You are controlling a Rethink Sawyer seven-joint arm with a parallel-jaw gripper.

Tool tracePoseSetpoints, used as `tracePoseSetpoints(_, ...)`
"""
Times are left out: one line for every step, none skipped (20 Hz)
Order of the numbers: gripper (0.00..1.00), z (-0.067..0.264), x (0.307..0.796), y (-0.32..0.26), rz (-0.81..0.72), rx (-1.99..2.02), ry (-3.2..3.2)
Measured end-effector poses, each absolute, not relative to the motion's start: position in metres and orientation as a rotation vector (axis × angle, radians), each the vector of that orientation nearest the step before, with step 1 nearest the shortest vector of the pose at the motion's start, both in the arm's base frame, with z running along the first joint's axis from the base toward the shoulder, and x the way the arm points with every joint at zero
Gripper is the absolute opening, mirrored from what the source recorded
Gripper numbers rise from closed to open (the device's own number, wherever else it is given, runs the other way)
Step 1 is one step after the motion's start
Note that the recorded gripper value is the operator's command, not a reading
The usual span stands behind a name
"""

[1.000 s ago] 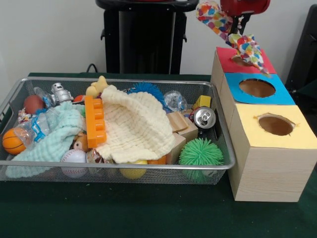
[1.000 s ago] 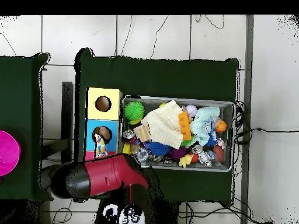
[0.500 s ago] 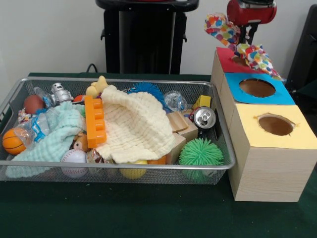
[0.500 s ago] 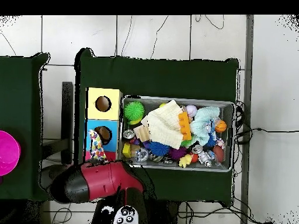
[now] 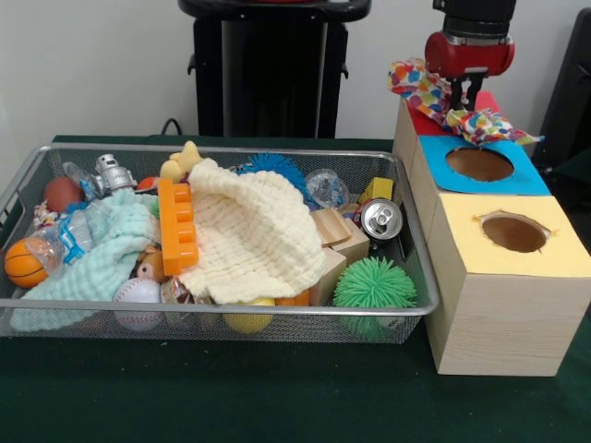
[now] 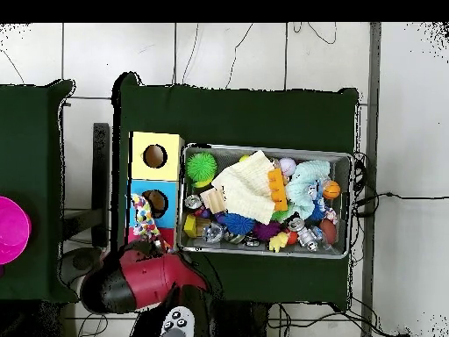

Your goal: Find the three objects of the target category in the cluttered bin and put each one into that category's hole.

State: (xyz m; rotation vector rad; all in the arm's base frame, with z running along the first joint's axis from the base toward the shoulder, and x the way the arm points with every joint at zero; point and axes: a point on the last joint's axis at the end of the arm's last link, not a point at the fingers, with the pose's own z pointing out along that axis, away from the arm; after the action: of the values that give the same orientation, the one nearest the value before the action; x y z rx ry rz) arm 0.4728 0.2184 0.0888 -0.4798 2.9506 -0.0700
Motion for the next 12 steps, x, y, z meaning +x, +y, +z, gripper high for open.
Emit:
tracePoseSetpoints(0.0, 0.0885, 0.4713, 0.2196, -0.079, -0.477, 2.947)
tracePoseSetpoints(0.0, 0.0884, 0.4712, 0.2198, -0.082, -0.47, 2.945)
tracePoseSetpoints(0.0, 0.0882, 0.4711, 0.2197, -0.085, -0.465, 2.944)
tracePoseSetpoints(0.0, 0.0881, 0.4712, 0.2199, -0.087, -0.456, 2.943)
tracePoseSetpoints(0.0, 0.0879, 0.4711, 0.22, -0.09, -0.45, 2.943)
tracePoseSetpoints(0.0, 0.088, 0.4708, 0.2204, -0.094, -0.441, 2.944)
tracePoseSetpoints(0.0, 0.088, 0.4707, 0.2209, -0.097, -0.425, 2.948)
tracePoseSetpoints(0.0, 0.0879, 0.4711, 0.2209, -0.097, -0.409, 2.952)
tracePoseSetpoints(0.0, 0.0879, 0.4714, 0.2211, -0.097, -0.398, 2.954)
tracePoseSetpoints(0.0, 0.0879, 0.4716, 0.2211, -0.096, -0.393, 2.956)
tracePoseSetpoints(0.0, 0.0878, 0.472, 0.2212, -0.095, -0.383, 2.958)
tracePoseSetpoints(0.0, 0.0878, 0.4726, 0.2212, -0.094, -0.371, 2.961)
